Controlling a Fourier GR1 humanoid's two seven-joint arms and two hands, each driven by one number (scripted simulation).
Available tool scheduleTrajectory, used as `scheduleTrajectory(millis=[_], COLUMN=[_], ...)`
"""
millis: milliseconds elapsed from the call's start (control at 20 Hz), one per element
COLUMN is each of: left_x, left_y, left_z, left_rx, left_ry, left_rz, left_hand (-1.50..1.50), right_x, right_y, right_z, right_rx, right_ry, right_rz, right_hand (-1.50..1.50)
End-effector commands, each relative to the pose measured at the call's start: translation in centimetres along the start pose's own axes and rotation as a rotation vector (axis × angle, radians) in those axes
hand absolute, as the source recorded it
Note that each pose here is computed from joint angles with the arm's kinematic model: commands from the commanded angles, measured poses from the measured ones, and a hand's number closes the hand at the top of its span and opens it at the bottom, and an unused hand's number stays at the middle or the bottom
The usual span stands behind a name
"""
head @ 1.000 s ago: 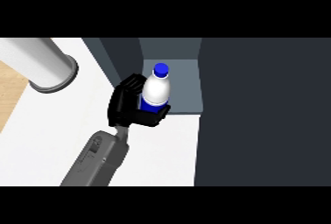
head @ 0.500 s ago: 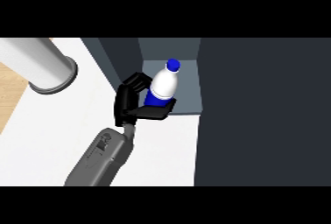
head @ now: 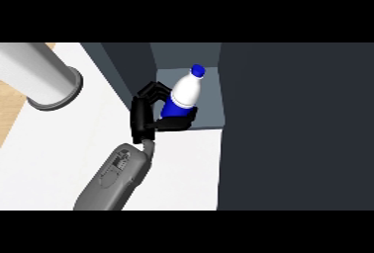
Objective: Pick up the bottled water, place it into the cabinet and close the cabinet
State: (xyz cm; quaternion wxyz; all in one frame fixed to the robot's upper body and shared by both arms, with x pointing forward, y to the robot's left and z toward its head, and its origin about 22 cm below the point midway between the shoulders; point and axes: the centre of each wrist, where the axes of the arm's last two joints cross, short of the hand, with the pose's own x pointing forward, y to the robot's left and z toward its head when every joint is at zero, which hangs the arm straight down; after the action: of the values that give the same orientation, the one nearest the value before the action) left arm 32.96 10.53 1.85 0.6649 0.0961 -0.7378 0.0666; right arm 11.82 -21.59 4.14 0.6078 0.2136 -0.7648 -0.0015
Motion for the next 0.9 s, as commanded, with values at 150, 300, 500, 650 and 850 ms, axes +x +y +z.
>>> scheduleTrajectory(millis=[150,300,500,650,850], left_x=[3.4,3.4,1.6,2.5,-0.3], left_y=[-1.3,-1.7,-2.2,-0.7,0.0], left_z=[-5.8,-7.9,-8.5,-10.7,-9.8], left_rx=[-0.065,-0.072,-0.056,-0.022,0.012], left_ry=[-0.065,-0.071,-0.115,-0.101,-0.132], left_rz=[-0.097,-0.175,-0.298,-0.360,-0.415], left_hand=[1.50,1.50,1.50,1.50,-1.50], right_x=[-0.4,1.0,-0.1,-0.6,-0.8], right_y=[0.2,-0.7,-1.0,-0.8,-0.2], right_z=[-0.4,0.7,-0.6,-0.1,-0.4], right_rx=[0.006,0.002,0.005,0.006,0.031], right_ry=[0.000,0.003,-0.012,0.016,0.012], right_rz=[-0.019,-0.007,0.009,-0.001,0.001], right_hand=[-1.50,-1.50,-1.50,-1.50,-1.50])
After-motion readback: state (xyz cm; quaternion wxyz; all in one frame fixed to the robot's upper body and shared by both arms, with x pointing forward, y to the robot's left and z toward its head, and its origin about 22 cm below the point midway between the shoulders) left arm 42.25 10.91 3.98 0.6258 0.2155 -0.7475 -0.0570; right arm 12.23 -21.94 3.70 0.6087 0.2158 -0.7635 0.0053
